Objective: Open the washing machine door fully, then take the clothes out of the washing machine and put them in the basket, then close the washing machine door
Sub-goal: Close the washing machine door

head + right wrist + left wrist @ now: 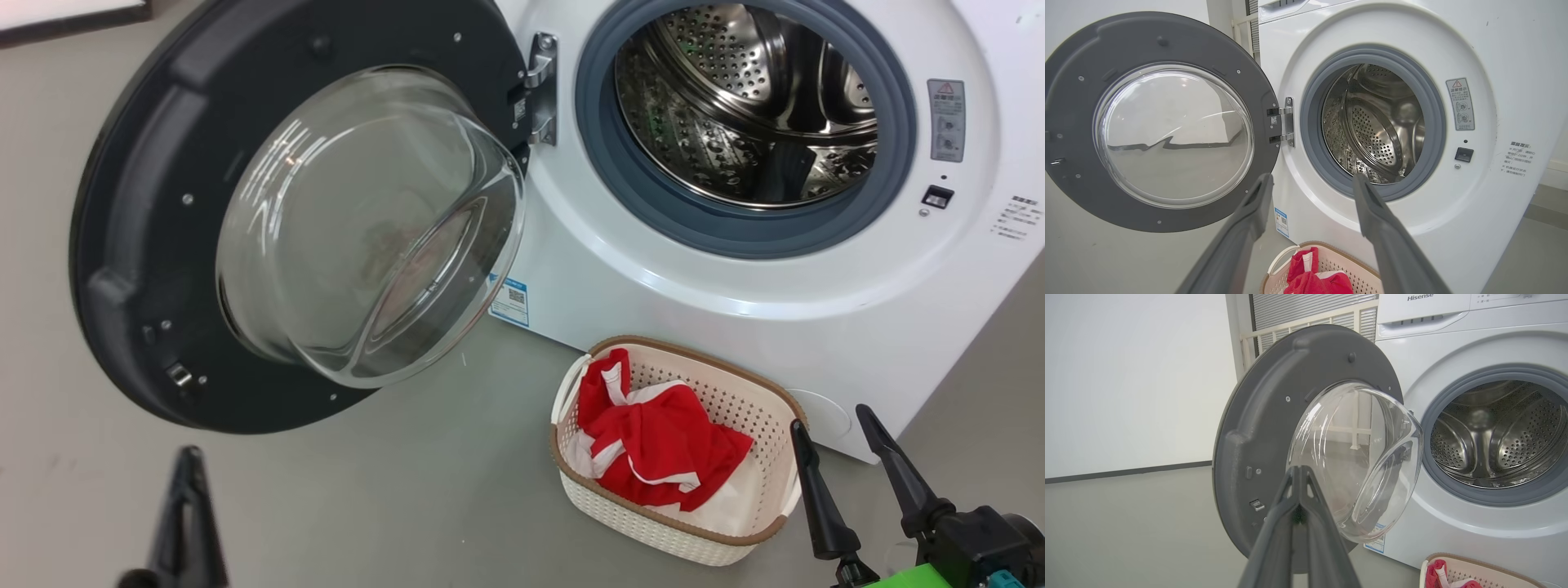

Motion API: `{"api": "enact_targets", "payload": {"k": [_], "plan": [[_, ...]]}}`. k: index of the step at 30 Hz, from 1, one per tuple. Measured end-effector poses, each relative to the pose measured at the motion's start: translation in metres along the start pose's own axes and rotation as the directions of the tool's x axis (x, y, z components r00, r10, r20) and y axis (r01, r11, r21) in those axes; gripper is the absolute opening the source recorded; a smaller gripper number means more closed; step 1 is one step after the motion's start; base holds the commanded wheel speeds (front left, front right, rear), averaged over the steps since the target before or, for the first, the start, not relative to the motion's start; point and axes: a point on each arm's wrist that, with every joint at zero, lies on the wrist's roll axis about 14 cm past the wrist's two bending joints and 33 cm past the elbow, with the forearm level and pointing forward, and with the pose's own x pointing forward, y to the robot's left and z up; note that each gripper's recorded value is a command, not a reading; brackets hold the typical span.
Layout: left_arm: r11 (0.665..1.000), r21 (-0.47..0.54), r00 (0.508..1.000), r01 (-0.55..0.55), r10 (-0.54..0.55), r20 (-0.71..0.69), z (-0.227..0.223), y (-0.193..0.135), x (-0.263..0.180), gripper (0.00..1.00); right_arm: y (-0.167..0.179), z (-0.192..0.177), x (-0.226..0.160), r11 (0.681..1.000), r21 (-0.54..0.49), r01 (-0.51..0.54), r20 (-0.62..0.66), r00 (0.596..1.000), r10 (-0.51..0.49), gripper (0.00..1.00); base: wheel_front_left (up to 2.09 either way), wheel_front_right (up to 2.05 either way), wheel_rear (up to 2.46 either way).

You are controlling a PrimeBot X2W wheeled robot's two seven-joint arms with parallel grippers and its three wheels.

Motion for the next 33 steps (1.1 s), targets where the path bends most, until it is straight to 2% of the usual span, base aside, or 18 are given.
{"api": "enact_targets", "payload": {"k": [5,12,15,20,22,24,28,29,30,33], "plan": [[0.999,-0.003,0.993,-0.054,0.054,0.103,0.028,0.016,0.018,0.00,-0.006,0.001,-0.003,1.000,-0.002,0.021,0.001,1.000,-0.021,1.00,0.00,0.00,0.00],[0.983,-0.145,0.964,-0.112,0.143,0.226,0.070,0.038,0.053,0.00,-0.011,-0.003,-0.005,0.999,0.001,0.035,-0.008,0.999,-0.035,1.00,0.00,0.00,0.00],[0.985,-0.128,0.951,-0.111,0.143,0.275,0.085,0.046,0.070,0.00,-0.012,-0.004,-0.006,0.999,0.002,0.039,-0.011,0.999,-0.039,1.00,0.00,0.00,0.00],[0.984,-0.135,0.945,-0.115,0.150,0.291,0.094,0.062,0.103,0.00,-0.016,-0.005,-0.009,0.999,0.002,0.052,-0.016,0.999,-0.052,1.00,0.00,0.00,0.00],[0.972,-0.197,0.941,-0.125,0.179,0.285,0.097,0.069,0.117,0.00,-0.017,-0.006,-0.010,0.998,0.002,0.056,-0.017,0.998,-0.056,1.00,0.00,0.00,0.00],[0.947,-0.287,0.943,-0.141,0.217,0.251,0.095,0.078,0.130,0.00,-0.018,-0.006,-0.011,0.998,0.002,0.060,-0.019,0.998,-0.060,1.00,0.00,0.00,0.00],[0.904,-0.391,0.964,-0.173,0.236,0.121,0.077,0.089,0.156,0.00,-0.022,-0.007,-0.014,0.997,-0.001,0.073,-0.020,0.997,-0.073,1.00,0.00,0.00,0.00],[0.858,-0.473,0.967,-0.203,0.251,0.039,0.065,0.094,0.166,0.00,-0.023,-0.006,-0.015,0.997,-0.003,0.078,-0.021,0.997,-0.078,1.00,0.00,0.00,0.00],[0.826,-0.519,0.967,-0.220,0.255,-0.002,0.059,0.096,0.171,0.00,-0.024,-0.007,-0.016,0.997,-0.006,0.081,-0.022,0.996,-0.081,1.00,0.00,0.00,0.00],[0.691,-0.673,0.962,-0.263,0.246,-0.123,0.045,0.099,0.184,0.00,-0.027,-0.006,-0.019,0.996,-0.010,0.092,-0.023,0.995,-0.092,1.00,0.00,0.00,0.00]]}}
